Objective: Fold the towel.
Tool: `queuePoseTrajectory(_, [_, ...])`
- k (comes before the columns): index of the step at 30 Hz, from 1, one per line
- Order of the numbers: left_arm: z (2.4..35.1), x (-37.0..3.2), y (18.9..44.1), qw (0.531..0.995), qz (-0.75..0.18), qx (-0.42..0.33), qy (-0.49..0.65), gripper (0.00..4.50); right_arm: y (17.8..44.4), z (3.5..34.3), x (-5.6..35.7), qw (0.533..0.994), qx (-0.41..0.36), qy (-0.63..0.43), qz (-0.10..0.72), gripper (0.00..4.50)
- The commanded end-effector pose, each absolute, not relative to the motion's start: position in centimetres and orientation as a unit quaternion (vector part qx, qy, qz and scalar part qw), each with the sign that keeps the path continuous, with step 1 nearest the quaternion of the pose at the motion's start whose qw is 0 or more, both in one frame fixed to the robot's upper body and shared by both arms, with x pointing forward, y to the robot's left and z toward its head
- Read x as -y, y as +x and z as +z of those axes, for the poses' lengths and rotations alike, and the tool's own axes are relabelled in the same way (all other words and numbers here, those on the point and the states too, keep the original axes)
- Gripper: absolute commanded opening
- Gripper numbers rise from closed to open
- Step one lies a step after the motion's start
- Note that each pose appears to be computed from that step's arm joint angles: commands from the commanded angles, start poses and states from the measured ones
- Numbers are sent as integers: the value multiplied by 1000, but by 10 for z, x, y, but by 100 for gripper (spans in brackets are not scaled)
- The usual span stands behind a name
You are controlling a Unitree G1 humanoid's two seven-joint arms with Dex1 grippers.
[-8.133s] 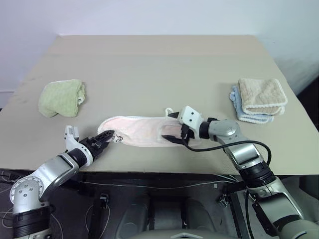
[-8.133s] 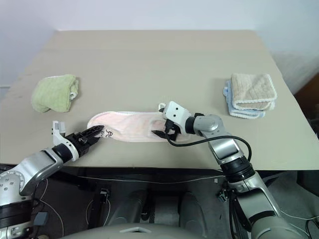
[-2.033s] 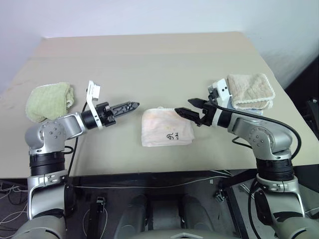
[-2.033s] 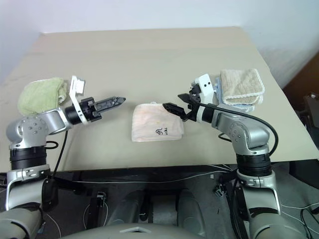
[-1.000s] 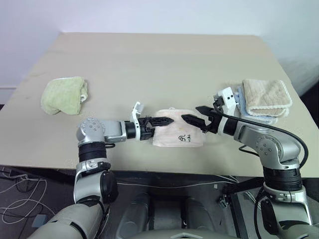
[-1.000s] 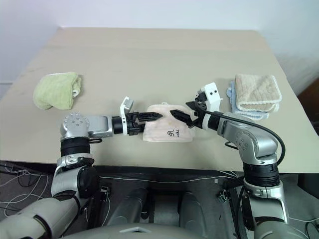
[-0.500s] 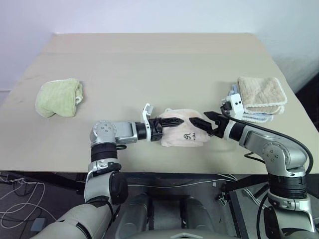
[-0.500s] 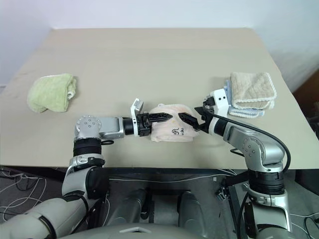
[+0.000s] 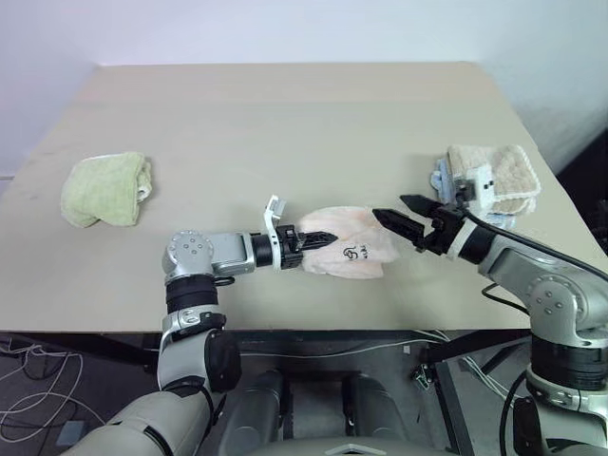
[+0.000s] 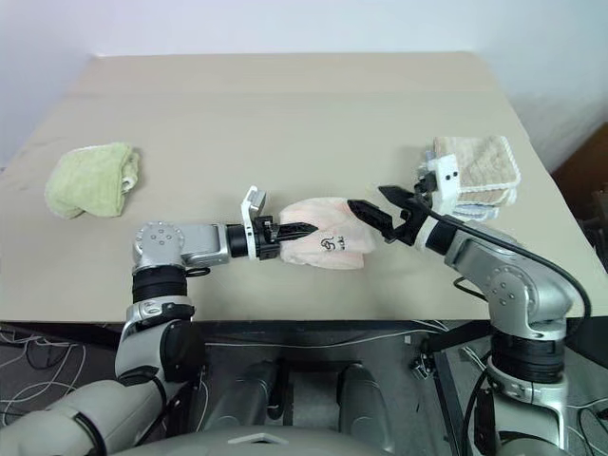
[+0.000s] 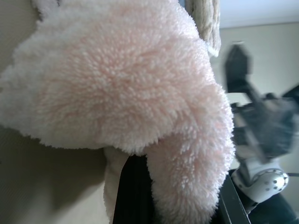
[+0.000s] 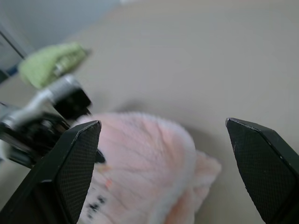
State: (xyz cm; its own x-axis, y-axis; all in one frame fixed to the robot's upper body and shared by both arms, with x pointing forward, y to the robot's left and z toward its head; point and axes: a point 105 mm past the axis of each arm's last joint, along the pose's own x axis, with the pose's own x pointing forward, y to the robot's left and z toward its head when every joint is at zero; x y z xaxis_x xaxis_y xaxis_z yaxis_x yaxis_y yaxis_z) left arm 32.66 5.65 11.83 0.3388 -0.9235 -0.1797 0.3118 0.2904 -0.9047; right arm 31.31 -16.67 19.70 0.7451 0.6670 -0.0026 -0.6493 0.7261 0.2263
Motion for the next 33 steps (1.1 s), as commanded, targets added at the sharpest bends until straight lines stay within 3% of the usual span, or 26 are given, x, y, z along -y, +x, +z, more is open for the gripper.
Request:
queuePoseTrajectory(1, [135,-73,318,728,-469,-339,-368,2,313,216,176,931,1,116,346,450])
queuePoseTrajectory(5, [148,-108,327,753,-450,-307,-369,2,315,209,173,932,-5,114,343,450])
queuePoseTrajectory(7, [144,-125,326,789,-433,-316,-300,2,315,208,170,931,-4,117,346,450])
queuePoseTrajectory(11, [172,-168,350,842,-389,-255,-272,2,318,204,167,929,-8,120,350,450])
queuePoseTrajectory(16, [235,-215,385,902,-319,-128,-263,2,326,203,158,922,-14,125,367,450])
queuePoseTrajectory(22, [287,-296,412,940,-145,30,-308,2,336,208,148,911,-20,120,394,450])
queuePoseTrajectory(27, [291,-351,404,938,-47,92,-330,2,338,207,144,905,-34,104,412,450])
queuePoseTrajectory(33, [250,-399,386,915,48,97,-387,2,341,207,139,899,-45,83,428,450])
